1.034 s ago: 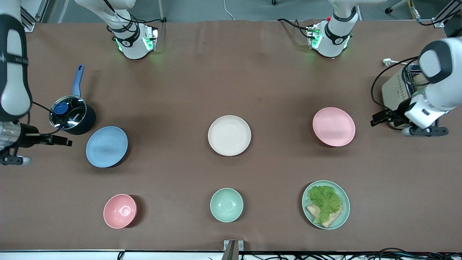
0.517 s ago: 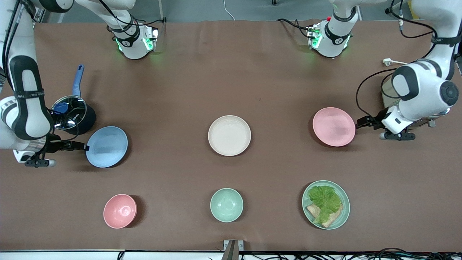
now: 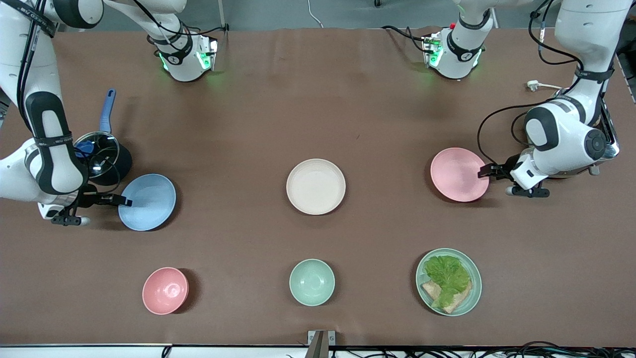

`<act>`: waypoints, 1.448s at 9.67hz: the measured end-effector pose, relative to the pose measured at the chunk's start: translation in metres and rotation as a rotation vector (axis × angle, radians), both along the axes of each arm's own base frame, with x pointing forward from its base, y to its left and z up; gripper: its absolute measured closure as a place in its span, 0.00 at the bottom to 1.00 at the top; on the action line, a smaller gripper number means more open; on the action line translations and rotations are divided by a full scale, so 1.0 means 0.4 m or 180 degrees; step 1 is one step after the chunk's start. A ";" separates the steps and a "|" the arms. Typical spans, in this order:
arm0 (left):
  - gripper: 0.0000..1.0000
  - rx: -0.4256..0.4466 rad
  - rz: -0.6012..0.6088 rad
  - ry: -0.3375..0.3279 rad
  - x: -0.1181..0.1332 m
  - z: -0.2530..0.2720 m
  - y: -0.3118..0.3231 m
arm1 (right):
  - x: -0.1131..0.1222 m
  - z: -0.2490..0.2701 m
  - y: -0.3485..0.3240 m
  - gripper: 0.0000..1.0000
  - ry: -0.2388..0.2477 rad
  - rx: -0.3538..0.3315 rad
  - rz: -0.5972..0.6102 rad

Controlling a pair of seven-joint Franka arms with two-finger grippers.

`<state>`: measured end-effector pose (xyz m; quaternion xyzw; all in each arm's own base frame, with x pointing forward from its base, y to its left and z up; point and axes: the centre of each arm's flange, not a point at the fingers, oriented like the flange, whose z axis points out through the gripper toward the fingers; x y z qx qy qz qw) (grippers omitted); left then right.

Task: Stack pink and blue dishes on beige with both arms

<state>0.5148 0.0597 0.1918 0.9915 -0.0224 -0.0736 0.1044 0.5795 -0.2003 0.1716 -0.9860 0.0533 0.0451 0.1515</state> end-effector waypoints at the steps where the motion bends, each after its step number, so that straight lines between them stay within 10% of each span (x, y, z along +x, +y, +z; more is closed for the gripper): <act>1: 0.37 0.0005 -0.0012 0.0018 0.000 -0.013 -0.004 | -0.001 0.000 -0.002 0.46 -0.0003 0.0006 -0.0017; 6: 0.95 -0.0002 -0.0048 -0.0096 0.033 0.015 -0.011 | -0.011 -0.008 0.013 0.80 0.0076 0.0178 -0.0083; 10: 0.95 -0.0155 -0.0111 -0.0500 0.103 0.217 -0.263 | 0.036 0.083 0.040 0.93 0.0220 0.0402 0.0008; 14: 0.95 -0.0402 0.0238 -0.0286 0.060 0.288 -0.747 | 0.172 0.486 0.166 0.93 0.0744 0.0085 -0.0068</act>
